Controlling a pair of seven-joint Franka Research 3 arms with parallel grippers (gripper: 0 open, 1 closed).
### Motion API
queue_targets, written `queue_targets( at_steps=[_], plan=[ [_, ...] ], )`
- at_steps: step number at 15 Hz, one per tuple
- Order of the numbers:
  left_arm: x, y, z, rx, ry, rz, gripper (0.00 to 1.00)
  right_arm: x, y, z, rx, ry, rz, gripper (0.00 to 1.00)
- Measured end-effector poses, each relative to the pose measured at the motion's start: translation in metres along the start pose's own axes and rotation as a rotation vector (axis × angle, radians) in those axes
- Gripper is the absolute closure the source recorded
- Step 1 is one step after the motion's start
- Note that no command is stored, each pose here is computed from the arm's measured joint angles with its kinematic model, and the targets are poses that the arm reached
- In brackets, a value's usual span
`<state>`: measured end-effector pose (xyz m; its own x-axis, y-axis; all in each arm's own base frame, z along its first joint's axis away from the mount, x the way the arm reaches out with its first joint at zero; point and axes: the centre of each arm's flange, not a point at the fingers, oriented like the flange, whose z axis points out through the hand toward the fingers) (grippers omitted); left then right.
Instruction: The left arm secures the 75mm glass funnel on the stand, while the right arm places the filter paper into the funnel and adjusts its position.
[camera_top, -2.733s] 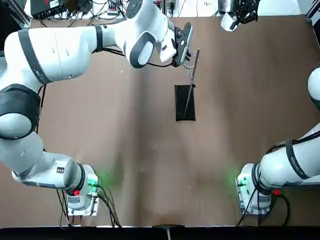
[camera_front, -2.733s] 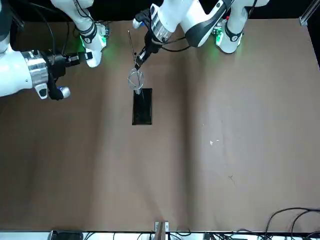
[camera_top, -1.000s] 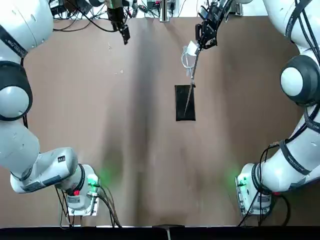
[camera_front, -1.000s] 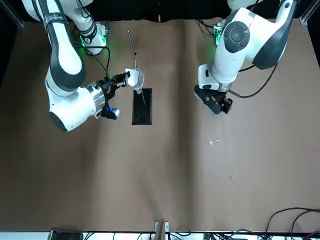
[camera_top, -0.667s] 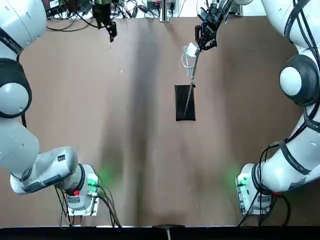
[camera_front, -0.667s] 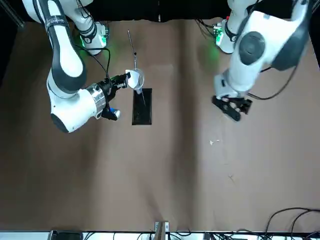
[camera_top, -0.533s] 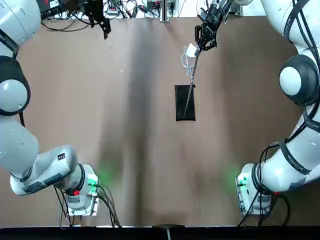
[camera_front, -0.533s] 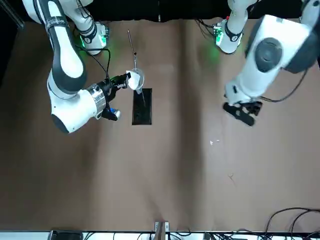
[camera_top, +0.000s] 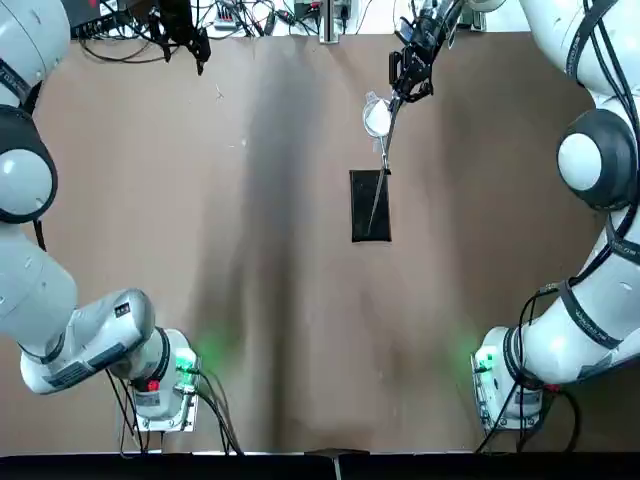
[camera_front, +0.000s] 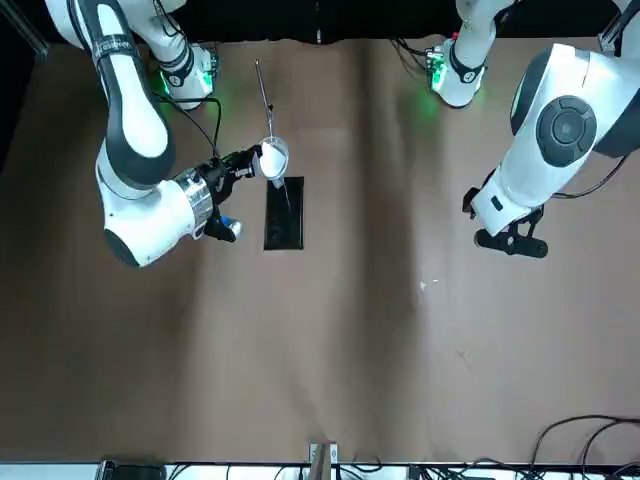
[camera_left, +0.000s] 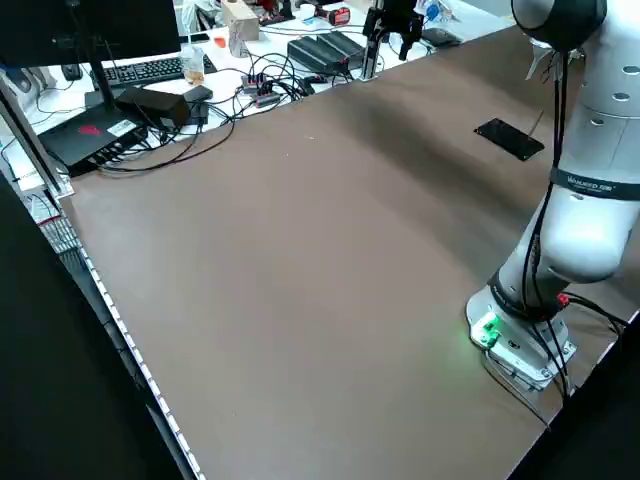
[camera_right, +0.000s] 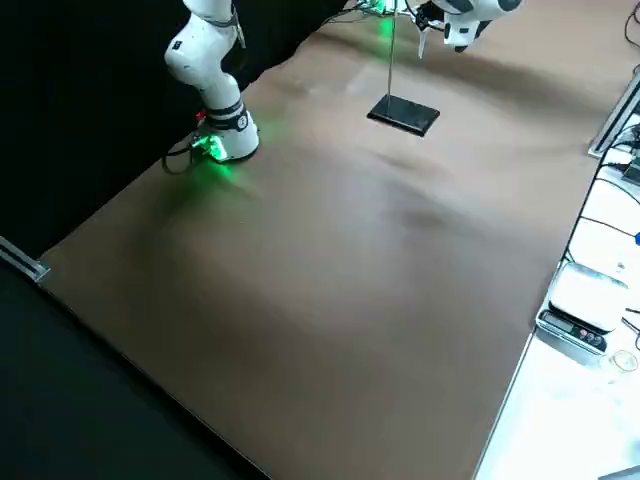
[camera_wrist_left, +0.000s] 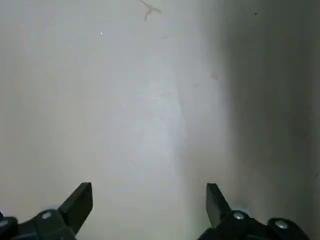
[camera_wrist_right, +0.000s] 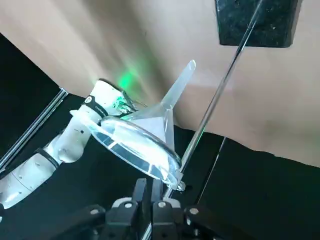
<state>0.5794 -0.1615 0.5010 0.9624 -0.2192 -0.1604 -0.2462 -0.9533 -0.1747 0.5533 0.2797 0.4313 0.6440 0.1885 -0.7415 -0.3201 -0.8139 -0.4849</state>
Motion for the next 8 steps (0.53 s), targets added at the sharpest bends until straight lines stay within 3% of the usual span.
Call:
queue_targets(
  at_steps=[3,8],
  plan=[
    [0.001,-0.01,-0.001,-0.009,-0.005,-0.029,0.0,-0.001,0.001,-0.005,0.004,0.008,0.0,0.89],
    [-0.009,-0.053,-0.031,-0.166,0.017,-0.195,0.0,-0.024,0.006,-0.058,0.038,0.113,-0.015,0.89]
  ],
)
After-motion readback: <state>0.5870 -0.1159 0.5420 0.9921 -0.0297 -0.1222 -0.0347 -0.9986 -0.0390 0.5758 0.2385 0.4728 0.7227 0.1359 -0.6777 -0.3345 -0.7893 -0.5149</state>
